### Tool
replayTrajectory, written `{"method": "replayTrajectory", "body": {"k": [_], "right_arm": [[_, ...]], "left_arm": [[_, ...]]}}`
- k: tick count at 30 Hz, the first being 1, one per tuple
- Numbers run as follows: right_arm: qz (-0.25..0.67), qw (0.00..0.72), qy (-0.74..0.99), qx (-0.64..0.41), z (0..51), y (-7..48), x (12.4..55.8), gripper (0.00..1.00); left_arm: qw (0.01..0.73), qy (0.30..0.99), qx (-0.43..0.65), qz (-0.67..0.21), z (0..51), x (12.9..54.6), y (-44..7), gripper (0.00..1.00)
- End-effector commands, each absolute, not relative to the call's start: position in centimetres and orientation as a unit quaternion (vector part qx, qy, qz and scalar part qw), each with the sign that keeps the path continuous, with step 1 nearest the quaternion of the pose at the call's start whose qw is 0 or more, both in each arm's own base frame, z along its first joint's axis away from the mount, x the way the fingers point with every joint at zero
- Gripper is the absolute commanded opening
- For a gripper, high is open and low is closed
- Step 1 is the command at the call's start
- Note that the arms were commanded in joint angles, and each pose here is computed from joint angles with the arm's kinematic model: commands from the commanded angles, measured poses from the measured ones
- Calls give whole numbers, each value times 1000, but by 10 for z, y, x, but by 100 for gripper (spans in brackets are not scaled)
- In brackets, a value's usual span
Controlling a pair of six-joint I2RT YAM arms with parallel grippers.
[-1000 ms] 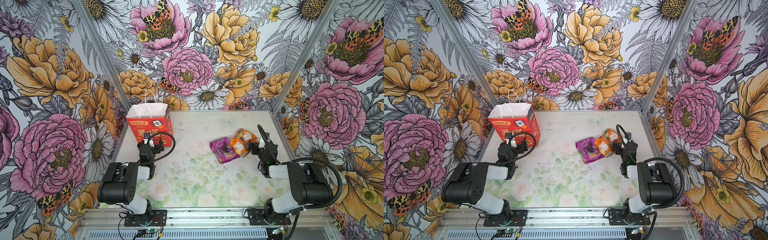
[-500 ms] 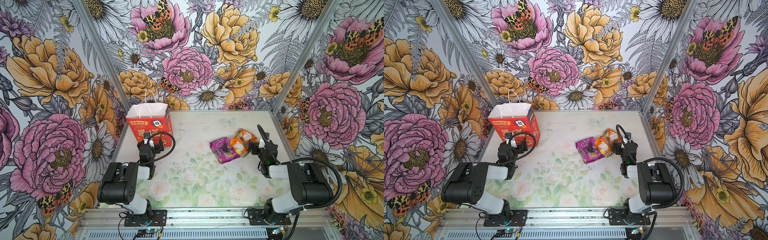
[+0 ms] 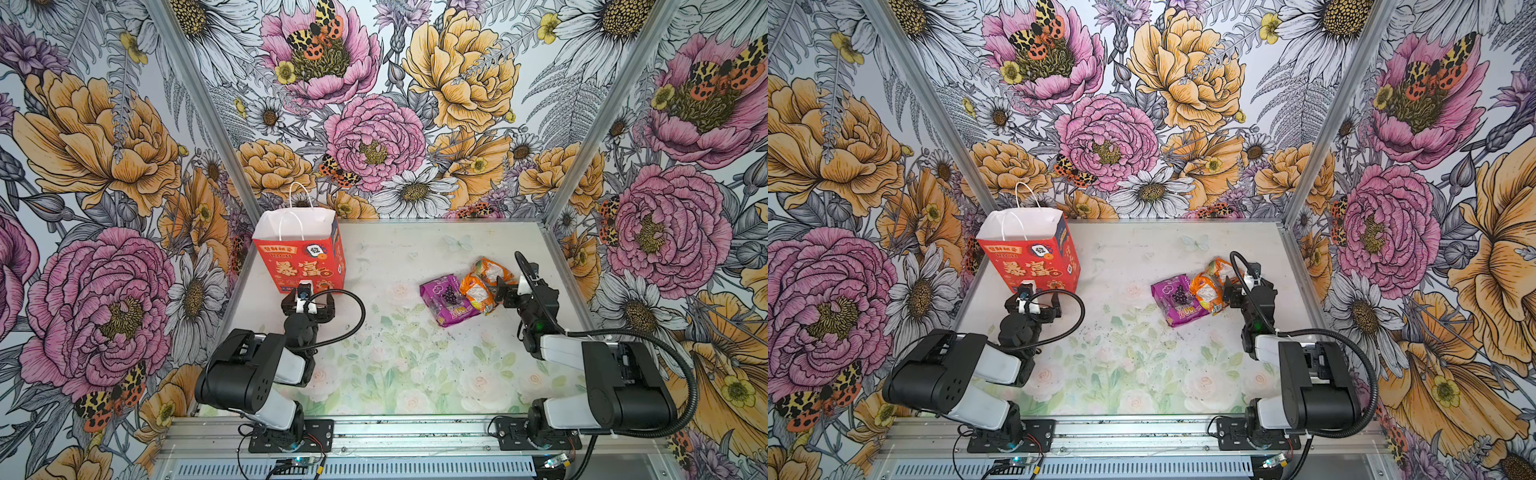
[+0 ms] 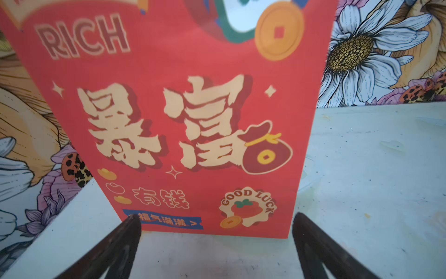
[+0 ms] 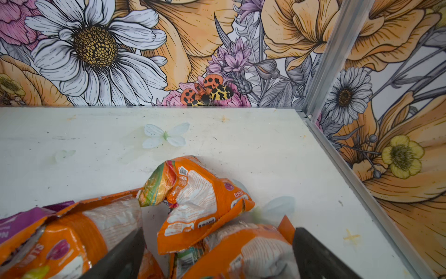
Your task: Place the snacks into the paper bag
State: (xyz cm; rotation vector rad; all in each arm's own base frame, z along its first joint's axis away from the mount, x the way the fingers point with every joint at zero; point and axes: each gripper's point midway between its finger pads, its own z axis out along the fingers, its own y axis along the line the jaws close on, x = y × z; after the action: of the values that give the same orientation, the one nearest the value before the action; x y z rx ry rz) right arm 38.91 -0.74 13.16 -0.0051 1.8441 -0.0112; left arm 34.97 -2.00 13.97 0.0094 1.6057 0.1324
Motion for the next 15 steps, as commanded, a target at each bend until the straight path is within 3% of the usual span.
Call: {"method": "replayTrajectory", "body": {"k": [1, 6, 11, 15], "right_arm": [[17, 594, 804, -21, 144, 5, 389, 97], [58, 590, 805, -25, 170, 21, 384, 95], [95, 562, 819, -55, 199, 47, 378, 95], [143, 553, 816, -93, 228, 74, 371, 95]], "left_arm": [[742, 662, -20, 103, 184, 337, -13, 99], [755, 647, -59, 83, 209, 320, -14, 99], [690, 713, -114, 40, 229, 323, -10, 99], [693, 701, -166, 28, 264, 301, 5, 99]]}}
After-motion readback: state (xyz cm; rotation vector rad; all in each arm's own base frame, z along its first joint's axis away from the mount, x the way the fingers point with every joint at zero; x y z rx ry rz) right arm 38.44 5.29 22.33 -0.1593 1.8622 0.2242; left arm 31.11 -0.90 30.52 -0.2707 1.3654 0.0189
